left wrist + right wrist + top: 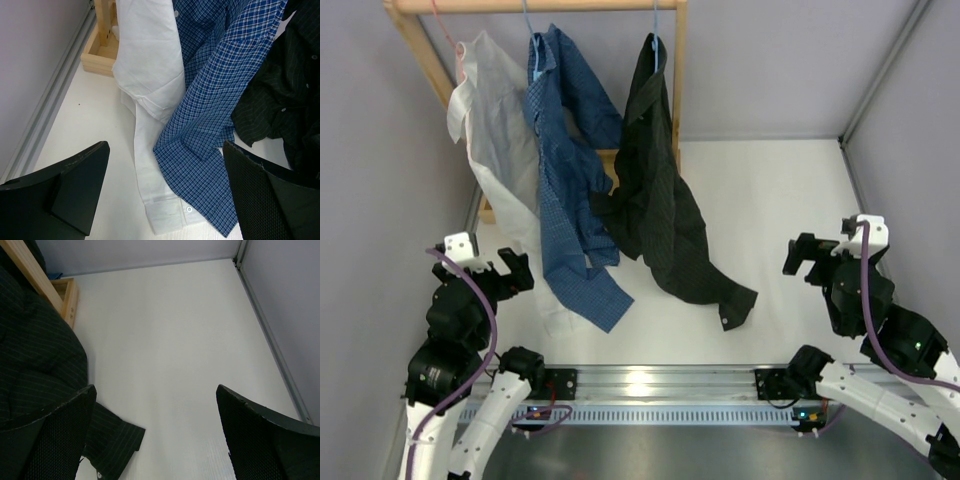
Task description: Place the shirt on the hanger
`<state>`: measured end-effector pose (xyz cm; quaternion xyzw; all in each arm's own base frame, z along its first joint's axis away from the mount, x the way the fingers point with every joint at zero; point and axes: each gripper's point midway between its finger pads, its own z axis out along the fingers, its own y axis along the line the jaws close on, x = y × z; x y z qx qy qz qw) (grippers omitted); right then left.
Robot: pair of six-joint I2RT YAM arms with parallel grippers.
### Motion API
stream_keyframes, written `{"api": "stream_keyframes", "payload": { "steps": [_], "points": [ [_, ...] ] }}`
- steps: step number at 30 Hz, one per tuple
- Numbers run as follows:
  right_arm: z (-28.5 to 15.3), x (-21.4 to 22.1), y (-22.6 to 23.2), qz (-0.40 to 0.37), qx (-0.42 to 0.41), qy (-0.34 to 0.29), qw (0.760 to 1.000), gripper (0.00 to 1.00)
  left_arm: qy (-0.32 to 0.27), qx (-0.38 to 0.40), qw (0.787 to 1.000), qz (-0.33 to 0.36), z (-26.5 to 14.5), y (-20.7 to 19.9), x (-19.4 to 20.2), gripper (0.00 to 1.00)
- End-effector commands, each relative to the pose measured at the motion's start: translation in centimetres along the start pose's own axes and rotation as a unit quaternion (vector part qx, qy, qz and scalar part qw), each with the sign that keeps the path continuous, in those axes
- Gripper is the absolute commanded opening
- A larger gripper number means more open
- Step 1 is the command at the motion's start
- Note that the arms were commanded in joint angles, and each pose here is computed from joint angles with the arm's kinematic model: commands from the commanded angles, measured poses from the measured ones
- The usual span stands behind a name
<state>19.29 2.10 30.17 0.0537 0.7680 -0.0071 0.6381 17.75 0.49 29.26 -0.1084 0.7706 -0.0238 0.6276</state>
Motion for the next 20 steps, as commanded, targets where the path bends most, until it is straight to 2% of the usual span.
{"api": "stream_keyframes", "payload": {
  "steps": [1, 20],
  "points": [
    [0.29, -0.91, 0.83, 0.022, -0.006, -0.012, 1.0, 0.99, -0.017, 0.011, 1.0, -0.006, 0.17, -0.49, -0.71, 0.98],
    [0.4, -0.98, 1.12, 0.025, -0.013, -0.019, 0.999, 0.99, -0.021, 0.01, 1.0, -0.007, 0.05, -0.37, -0.76, 0.98]
  ]
}}
